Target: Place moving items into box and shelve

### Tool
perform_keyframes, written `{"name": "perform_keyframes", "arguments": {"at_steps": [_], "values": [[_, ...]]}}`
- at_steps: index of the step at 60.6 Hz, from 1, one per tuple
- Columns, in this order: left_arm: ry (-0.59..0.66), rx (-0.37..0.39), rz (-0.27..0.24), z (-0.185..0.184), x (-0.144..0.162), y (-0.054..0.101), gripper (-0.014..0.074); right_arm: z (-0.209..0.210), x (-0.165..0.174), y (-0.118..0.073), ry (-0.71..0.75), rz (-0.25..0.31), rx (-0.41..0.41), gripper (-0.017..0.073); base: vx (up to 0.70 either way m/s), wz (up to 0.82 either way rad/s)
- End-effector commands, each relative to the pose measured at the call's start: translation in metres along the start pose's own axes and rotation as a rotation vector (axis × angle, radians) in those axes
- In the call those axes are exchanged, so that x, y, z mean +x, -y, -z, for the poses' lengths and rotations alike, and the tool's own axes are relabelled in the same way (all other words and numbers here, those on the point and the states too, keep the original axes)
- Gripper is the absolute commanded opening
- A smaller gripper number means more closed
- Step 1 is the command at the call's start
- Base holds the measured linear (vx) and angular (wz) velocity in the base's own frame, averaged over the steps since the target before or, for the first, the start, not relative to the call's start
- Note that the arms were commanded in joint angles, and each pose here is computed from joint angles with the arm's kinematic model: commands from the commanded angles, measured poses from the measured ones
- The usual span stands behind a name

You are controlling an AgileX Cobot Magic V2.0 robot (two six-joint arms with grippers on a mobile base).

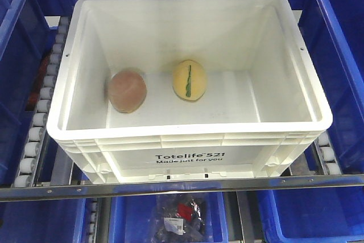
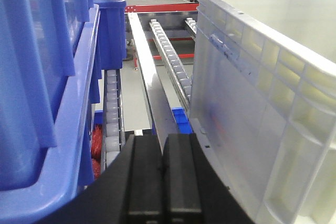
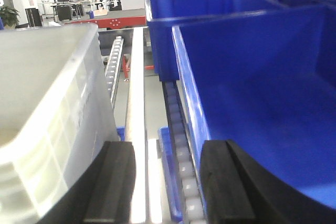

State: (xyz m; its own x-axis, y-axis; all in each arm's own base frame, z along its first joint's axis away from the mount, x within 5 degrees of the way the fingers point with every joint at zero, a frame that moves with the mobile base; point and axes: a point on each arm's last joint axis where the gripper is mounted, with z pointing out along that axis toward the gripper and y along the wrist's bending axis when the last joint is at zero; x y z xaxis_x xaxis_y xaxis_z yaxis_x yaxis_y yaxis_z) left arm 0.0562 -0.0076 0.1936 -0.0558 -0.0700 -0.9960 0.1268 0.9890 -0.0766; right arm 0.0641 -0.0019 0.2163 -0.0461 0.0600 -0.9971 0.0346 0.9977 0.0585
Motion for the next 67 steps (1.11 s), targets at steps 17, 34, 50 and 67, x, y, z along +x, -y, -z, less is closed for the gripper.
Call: {"name": "perform_keyframes", "arguments": {"at_steps": [17, 34, 50, 67], "values": [[0.068, -0.001, 0.009, 0.0, -0.001, 0.0, -0.0006, 0.008, 0.021, 0.002, 0.053, 0.017, 0.003, 0.035, 0.0, 0.0], [0.068, -0.001, 0.009, 0.0, -0.001, 0.0, -0.0006, 0.008, 0.025, 0.002, 0.017, 0.003, 0.004, 0.0153, 0.0, 0.0], [0.068, -0.001, 0.009, 0.0, -0.001, 0.0, -0.0006, 0.008, 0.024, 0.002, 0.019, 0.021, 0.006, -0.0012, 0.0, 0.0], [0.068, -0.001, 0.009, 0.0, -0.001, 0.0, -0.0006, 0.008, 0.022, 0.002, 0.04, 0.021, 0.005, -0.0009, 0.0, 0.0]]}}
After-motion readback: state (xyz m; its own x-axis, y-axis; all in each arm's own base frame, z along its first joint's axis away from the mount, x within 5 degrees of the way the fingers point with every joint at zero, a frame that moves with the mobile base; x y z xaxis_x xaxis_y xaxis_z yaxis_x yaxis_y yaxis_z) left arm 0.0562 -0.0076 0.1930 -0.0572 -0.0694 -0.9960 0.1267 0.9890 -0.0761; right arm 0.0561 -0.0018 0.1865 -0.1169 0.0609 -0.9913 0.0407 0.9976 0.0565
